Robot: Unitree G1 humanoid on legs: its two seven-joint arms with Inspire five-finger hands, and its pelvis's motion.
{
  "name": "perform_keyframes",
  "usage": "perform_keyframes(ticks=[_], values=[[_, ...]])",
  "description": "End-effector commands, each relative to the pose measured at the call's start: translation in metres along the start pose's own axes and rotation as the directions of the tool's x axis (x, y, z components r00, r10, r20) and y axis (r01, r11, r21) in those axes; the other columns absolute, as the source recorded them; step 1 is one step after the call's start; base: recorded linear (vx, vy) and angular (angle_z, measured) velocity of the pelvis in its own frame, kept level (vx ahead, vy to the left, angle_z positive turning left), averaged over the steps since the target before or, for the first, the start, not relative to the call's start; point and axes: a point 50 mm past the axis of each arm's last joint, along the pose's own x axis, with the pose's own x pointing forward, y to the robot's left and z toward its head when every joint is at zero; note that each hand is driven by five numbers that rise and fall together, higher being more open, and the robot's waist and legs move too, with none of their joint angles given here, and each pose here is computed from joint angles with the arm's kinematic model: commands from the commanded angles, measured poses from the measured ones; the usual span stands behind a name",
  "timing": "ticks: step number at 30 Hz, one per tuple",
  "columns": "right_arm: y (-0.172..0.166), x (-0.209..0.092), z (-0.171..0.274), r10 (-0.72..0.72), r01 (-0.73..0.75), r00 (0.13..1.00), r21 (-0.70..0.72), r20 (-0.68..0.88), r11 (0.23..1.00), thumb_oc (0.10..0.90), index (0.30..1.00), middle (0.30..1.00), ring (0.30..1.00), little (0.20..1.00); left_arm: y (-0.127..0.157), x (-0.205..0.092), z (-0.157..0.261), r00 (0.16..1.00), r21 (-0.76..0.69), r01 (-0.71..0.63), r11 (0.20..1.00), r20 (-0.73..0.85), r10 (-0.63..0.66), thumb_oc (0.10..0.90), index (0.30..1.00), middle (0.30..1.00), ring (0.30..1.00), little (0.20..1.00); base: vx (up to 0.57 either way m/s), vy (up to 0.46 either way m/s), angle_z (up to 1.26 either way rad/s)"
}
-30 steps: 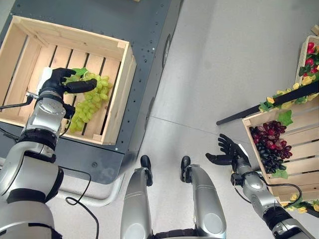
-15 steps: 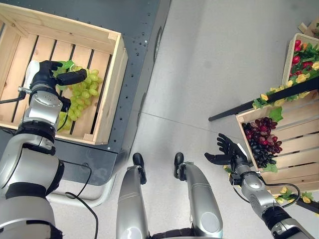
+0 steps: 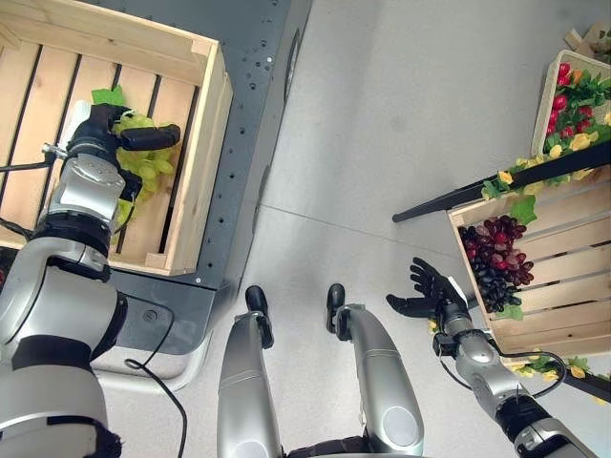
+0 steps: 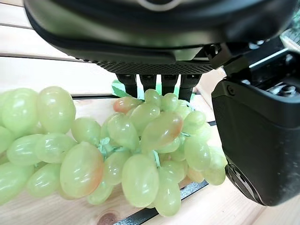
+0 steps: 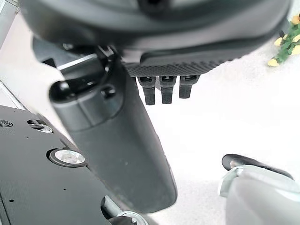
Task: Pick up the fruits from the basket on one side to the basket on the other side
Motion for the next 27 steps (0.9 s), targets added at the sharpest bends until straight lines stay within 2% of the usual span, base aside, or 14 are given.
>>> perform_keyframes(ticks=[1,8,13,17,21,27], values=[[-0.012,0.004,0.03,-0.048,0.049,0.989,-0.008,0.141,0.999,0.8,0.9,0.9,0.9,0.9,-0.013,0.0,-0.014,0.989,0.19,0.137,0.972,-0.09,-0.121,0.8,0.9,0.9,0.9,0.9,0.0,0.03,-0.05],[-0.017,0.007,0.036,-0.037,0.042,0.988,-0.03,0.149,0.999,0.8,0.9,0.9,0.9,0.9,-0.014,-0.003,-0.049,0.954,0.474,0.239,0.848,-0.277,-0.114,0.8,0.9,0.9,0.9,0.9,0.01,0.022,-0.07],[-0.015,0.01,0.04,-0.038,0.043,0.986,-0.03,0.16,0.999,0.8,0.9,0.9,0.9,0.9,-0.012,-0.007,-0.069,0.92,0.586,0.304,0.751,-0.385,-0.071,0.8,0.9,0.9,0.9,0.9,0.0,-0.001,-0.01],[-0.017,0.01,0.039,-0.043,0.048,0.987,-0.027,0.155,0.999,0.8,0.9,0.9,0.9,0.9,-0.013,-0.007,-0.075,0.927,0.684,0.304,0.663,-0.372,-0.041,0.8,0.9,0.9,0.9,0.9,0.0,-0.005,-0.04],[-0.018,0.01,0.038,-0.05,0.055,0.986,-0.023,0.158,0.998,0.8,0.9,0.9,0.9,0.9,-0.017,-0.007,-0.072,0.939,0.717,0.296,0.631,-0.34,-0.054,0.8,0.9,0.9,0.9,0.9,0.0,-0.006,-0.03],[-0.019,0.01,0.038,-0.06,0.064,0.984,-0.023,0.165,0.998,0.8,0.9,0.9,0.9,0.9,-0.038,-0.01,-0.078,0.955,0.736,0.284,0.615,-0.276,-0.11,0.8,0.9,0.9,0.9,0.9,0.0,0.0,0.0]])
